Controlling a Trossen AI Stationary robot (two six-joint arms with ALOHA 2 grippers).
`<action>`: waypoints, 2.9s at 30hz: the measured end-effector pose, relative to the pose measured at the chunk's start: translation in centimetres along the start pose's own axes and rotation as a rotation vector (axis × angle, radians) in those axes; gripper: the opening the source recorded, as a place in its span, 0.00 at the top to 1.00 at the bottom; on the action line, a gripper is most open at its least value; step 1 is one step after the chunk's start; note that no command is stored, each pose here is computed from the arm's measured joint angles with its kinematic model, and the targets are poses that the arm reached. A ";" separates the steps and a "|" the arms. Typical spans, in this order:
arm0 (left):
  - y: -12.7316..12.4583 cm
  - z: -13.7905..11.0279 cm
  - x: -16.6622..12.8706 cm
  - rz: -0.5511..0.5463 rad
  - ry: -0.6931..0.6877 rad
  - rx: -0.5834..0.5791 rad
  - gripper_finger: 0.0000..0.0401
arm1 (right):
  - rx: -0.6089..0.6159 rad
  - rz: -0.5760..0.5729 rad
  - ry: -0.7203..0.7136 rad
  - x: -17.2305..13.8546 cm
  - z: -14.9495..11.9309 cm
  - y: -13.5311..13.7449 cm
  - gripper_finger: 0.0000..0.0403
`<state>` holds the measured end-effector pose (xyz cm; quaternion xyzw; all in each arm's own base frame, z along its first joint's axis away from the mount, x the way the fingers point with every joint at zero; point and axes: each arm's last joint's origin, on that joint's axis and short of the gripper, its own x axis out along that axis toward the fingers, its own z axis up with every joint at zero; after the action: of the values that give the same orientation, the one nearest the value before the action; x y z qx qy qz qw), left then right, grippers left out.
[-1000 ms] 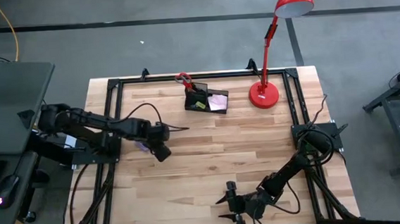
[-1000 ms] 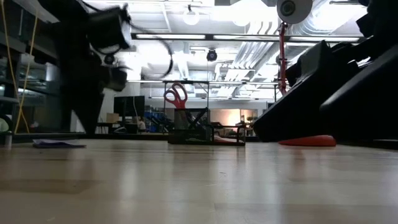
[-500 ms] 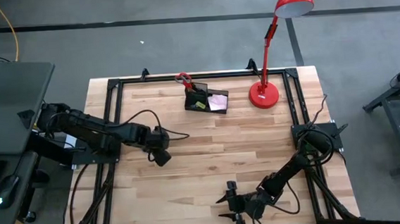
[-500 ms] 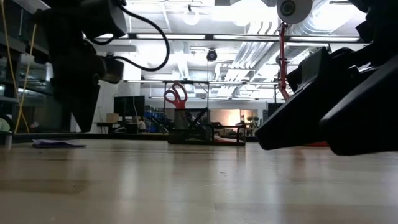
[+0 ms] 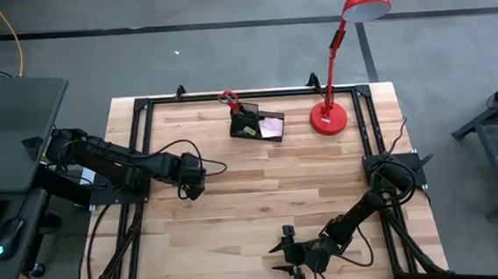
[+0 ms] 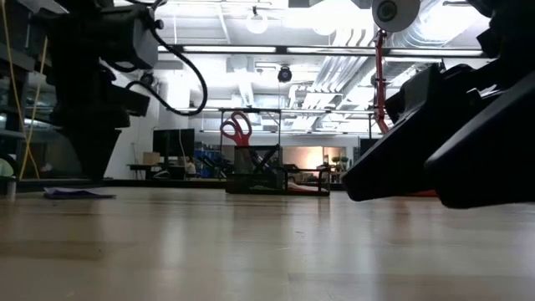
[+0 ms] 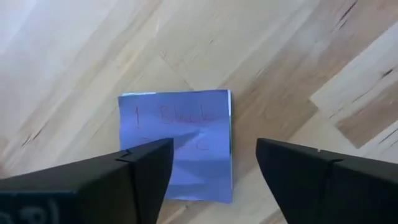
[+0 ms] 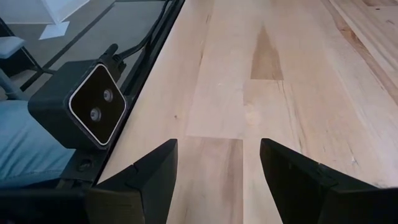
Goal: Pick and place office supplies into organizer
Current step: Put the blue sticky notes into the desk organizer
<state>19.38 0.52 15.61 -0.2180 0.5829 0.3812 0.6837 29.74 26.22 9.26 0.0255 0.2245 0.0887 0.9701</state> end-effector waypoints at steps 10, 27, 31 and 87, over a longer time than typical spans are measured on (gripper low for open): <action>0.9 -1.4 1.8 0.038 0.052 0.015 0.40 | -0.001 -0.009 -0.003 0.0 0.0 0.0 0.45; 1.7 -1.6 3.5 -0.031 0.037 -0.001 0.76 | 0.022 -0.026 0.024 0.1 -0.3 -0.3 0.45; 1.7 -1.8 3.3 -0.063 0.009 -0.001 0.96 | 0.021 -0.040 0.019 0.1 -0.2 -0.3 0.45; -8.6 24.3 -6.0 -0.095 -0.577 0.863 0.97 | -0.068 0.053 -0.186 -7.2 -2.9 9.2 0.45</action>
<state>41.17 11.66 25.62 0.1713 0.4644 0.1193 0.8607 20.58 34.00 10.61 0.0066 0.1295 0.1192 0.9844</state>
